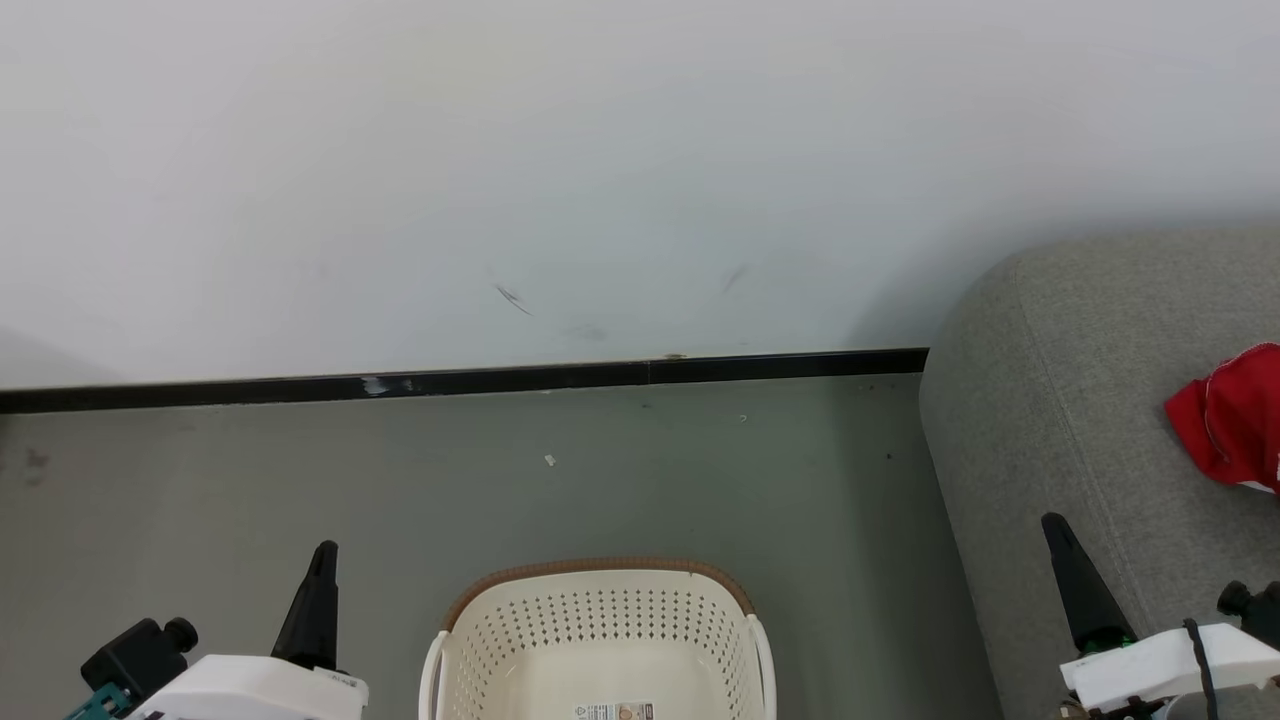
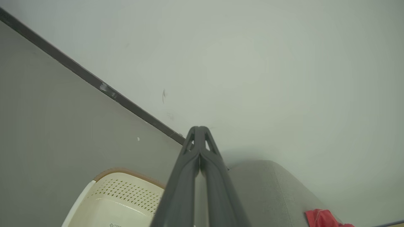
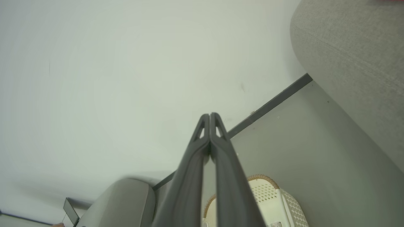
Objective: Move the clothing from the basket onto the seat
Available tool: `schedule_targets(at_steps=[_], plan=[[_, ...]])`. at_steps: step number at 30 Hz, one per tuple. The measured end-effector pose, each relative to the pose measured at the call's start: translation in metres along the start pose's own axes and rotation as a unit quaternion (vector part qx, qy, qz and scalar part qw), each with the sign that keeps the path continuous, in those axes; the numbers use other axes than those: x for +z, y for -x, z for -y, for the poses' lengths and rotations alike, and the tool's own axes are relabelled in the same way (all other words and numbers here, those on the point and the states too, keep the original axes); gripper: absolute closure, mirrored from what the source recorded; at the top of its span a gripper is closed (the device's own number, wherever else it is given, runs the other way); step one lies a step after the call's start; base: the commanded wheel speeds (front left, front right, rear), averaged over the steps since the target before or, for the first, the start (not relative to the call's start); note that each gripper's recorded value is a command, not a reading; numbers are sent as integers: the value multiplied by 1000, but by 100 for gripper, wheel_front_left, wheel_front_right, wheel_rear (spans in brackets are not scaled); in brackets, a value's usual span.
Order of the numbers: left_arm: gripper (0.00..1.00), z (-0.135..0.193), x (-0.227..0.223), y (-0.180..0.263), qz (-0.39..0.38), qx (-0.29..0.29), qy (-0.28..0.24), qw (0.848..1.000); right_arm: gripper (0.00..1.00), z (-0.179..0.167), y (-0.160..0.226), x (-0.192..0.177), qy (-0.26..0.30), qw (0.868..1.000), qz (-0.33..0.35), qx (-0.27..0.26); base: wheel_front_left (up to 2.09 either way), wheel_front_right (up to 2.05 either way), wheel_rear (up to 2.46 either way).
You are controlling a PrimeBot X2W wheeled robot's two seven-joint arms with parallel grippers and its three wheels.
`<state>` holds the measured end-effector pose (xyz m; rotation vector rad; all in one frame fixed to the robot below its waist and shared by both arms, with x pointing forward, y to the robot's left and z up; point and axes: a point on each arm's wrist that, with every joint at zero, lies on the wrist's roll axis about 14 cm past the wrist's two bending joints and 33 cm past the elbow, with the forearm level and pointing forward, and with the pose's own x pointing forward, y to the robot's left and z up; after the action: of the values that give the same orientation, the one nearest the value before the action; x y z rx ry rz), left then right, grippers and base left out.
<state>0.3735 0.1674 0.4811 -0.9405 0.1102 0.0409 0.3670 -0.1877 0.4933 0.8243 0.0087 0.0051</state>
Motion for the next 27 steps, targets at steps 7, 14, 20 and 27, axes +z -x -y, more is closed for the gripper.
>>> schedule_targets(at_steps=[7, 14, 20, 27], plan=[[100, -2, 2, 0, -3, 3, 40, 999, 100, 4, 0, 1, -47, 999, 1, -9, 0, 0, 0], [100, -5, 3, 1, -5, 8, 81, 997, 100, 8, -1, 1, -93, 996, -2, -18, 0, 0, 0], [100, -6, 5, 0, -5, 8, 116, 993, 100, 7, -5, 5, -134, 991, 1, -19, 0, 0, 0], [100, -6, 6, 0, -9, 6, 156, 988, 100, 14, -3, 3, -180, 983, 0, -30, 0, 0, 0]])
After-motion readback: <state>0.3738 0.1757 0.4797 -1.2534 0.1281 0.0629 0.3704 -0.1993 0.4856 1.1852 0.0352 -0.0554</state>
